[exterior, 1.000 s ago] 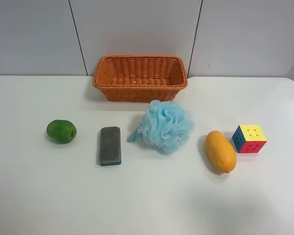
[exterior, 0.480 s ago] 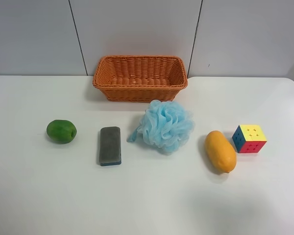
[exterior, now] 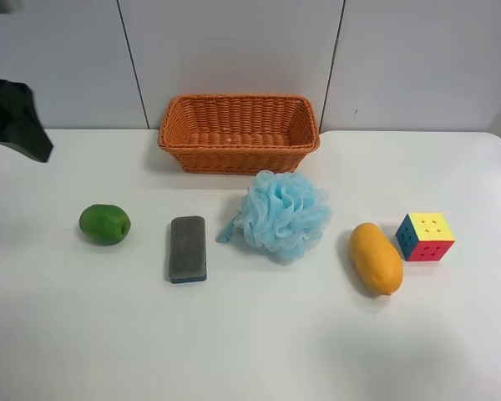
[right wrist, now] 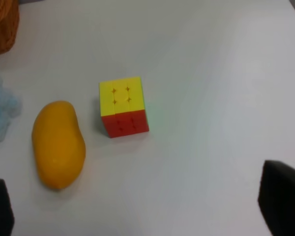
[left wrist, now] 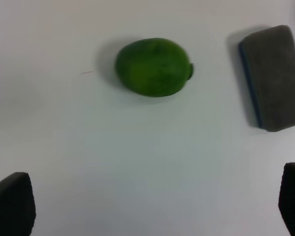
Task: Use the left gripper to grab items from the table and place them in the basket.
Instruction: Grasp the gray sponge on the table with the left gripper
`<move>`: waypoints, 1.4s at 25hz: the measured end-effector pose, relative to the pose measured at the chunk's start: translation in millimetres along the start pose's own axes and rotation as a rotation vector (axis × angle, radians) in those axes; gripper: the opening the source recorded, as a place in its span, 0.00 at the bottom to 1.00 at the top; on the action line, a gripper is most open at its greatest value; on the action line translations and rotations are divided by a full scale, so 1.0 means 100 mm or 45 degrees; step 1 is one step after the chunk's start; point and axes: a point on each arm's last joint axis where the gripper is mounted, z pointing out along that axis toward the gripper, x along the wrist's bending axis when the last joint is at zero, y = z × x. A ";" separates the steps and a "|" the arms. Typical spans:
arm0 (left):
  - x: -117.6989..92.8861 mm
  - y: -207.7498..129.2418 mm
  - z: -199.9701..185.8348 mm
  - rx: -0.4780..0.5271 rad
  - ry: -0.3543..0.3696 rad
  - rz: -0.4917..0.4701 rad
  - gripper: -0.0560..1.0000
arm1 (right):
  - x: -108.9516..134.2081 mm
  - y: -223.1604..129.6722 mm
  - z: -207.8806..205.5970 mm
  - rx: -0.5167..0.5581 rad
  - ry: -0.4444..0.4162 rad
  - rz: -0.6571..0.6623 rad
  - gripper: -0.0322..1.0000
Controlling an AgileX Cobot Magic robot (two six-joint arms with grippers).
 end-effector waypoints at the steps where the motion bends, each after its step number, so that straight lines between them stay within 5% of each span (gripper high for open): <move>1: -0.09 0.04 0.10 0.030 -0.002 -0.018 0.99 | 0.00 0.00 0.00 0.000 0.000 0.000 0.99; 8: -0.70 0.08 0.73 0.185 -0.034 -0.102 0.99 | 0.00 0.00 0.00 0.000 0.000 0.000 0.99; 14: -0.97 0.03 1.18 0.282 -0.075 -0.181 0.99 | 0.00 0.00 0.00 0.000 0.000 0.000 0.99; 35: -1.16 -0.14 2.28 0.376 -0.088 -0.292 0.99 | 0.00 0.00 0.00 0.000 0.000 0.000 0.99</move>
